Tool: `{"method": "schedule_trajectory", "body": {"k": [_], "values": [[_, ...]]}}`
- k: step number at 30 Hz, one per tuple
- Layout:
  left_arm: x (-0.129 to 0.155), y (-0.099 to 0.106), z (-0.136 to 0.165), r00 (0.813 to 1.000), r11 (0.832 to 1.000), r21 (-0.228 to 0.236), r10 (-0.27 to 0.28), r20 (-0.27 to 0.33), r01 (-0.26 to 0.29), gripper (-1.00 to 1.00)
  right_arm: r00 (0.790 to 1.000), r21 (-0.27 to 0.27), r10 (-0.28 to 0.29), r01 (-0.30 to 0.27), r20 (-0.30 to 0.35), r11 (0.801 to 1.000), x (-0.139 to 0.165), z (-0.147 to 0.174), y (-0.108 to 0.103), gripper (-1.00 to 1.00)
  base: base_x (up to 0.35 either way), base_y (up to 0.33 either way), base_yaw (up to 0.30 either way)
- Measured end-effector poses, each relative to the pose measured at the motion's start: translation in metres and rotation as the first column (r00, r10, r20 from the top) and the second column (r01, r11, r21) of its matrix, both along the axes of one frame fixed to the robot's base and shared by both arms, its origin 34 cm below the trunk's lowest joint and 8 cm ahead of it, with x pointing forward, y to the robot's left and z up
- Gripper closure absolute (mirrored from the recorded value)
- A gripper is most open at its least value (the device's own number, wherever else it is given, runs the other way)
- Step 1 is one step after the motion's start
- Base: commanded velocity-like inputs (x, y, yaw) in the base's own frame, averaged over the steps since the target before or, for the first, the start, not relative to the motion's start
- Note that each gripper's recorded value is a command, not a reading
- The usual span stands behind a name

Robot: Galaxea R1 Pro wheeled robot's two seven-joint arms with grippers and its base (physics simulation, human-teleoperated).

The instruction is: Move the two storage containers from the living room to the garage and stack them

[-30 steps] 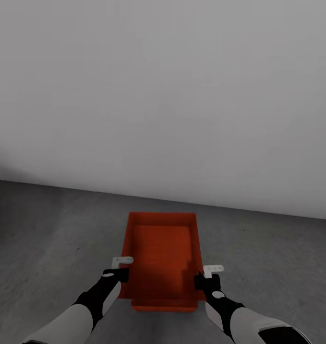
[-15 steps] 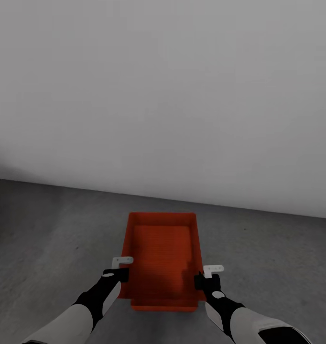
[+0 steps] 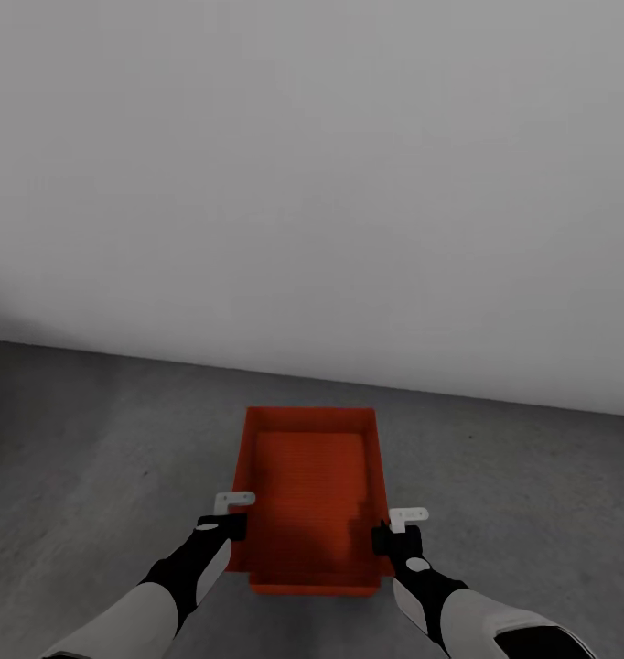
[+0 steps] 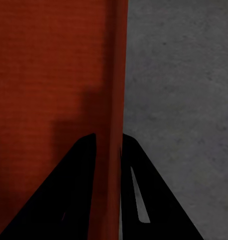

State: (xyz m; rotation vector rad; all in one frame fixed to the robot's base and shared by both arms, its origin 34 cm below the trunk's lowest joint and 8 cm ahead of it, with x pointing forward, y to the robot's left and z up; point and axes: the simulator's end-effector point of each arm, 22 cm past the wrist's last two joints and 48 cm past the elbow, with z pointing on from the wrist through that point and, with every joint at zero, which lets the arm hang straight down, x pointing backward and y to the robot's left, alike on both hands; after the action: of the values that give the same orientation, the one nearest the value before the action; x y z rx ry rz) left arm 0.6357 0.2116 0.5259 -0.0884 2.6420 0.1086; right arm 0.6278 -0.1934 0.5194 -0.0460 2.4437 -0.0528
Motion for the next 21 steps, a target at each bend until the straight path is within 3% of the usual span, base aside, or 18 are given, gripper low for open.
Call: {"method": "schedule_trajectory", "body": {"k": [21], "values": [[-0.001, 0.0, -0.031, 1.0, 1.0, 0.0, 0.0, 0.001, 0.0, 1.0, 1.0, 0.0, 0.0, 0.0, 0.001, 1.0, -0.001, -0.031, 0.0, 1.0, 0.0, 0.0, 0.0]]}}
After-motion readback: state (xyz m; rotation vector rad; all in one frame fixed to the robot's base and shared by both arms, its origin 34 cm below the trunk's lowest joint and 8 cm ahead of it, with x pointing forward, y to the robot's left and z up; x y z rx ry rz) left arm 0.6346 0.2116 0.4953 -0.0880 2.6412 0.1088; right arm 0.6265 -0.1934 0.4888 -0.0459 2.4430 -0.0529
